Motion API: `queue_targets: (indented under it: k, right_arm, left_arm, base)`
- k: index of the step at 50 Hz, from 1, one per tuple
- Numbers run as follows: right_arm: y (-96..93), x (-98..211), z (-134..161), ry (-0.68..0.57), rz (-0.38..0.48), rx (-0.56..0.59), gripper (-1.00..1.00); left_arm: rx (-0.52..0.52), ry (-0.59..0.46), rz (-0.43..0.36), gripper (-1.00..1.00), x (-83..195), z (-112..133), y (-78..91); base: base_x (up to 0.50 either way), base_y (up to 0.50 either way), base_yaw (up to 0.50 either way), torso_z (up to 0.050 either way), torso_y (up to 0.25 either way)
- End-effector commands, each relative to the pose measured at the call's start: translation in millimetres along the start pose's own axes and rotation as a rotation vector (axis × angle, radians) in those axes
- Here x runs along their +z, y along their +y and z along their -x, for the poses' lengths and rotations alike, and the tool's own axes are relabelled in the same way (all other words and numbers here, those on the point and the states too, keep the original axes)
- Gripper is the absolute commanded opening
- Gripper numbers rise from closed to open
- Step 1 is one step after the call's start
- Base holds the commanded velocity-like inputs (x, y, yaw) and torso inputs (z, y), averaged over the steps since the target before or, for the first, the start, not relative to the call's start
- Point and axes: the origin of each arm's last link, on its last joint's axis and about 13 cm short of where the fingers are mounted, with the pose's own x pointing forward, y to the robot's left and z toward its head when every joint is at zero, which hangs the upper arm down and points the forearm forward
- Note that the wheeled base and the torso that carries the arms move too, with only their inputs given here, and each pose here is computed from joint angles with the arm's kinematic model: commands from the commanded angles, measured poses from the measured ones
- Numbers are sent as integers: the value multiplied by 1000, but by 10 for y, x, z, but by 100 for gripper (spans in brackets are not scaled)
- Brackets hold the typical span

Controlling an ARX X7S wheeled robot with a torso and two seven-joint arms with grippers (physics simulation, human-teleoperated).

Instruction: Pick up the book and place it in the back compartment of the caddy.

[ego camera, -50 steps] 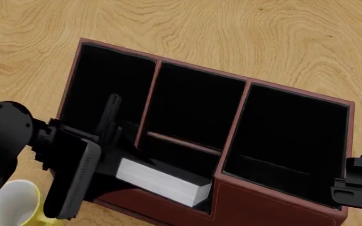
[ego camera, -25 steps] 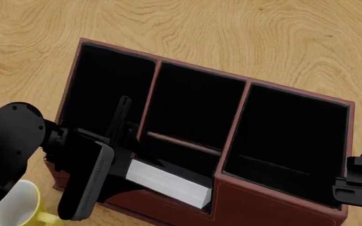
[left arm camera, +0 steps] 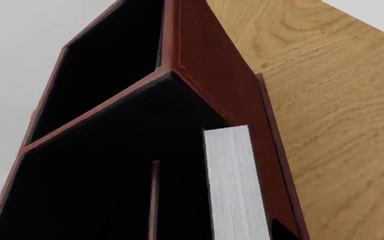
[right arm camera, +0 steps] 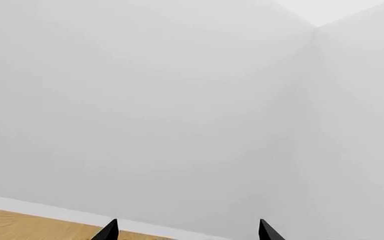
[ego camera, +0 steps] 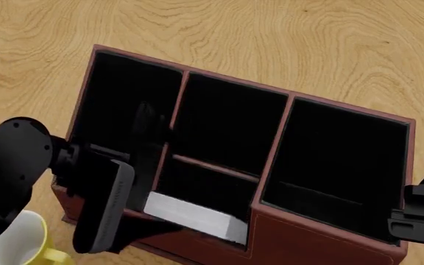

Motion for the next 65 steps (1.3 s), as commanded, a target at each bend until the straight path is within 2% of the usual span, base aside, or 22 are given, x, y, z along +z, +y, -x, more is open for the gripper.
queue_targets:
  k: [1, 30, 42, 57, 65]
  right_arm:
    - [5, -7, 2, 0, -1, 5, 100]
    - [-15, 42, 45, -12, -5, 0, 100]
    - [-18, 114, 56, -31, -12, 5, 100]
    - [-11, 135, 57, -37, -14, 8, 100]
    - [5, 134, 55, -40, -19, 13, 100]
  left_arm:
    - [119, -31, 8, 100, 9, 40, 28]
    - [139, -24, 2, 100, 19, 121, 74]
    - [228, -43, -5, 100, 75, 296, 218]
    - [300, -77, -17, 100, 133, 413, 321]
    - [430, -142, -20, 100, 253, 561, 426]
  base:
    - [0, 0, 0, 0, 0]
    - [0, 0, 0, 0, 0]
    - [0, 0, 0, 0, 0]
    - [0, 0, 0, 0, 0]
    - [0, 0, 0, 0, 0]
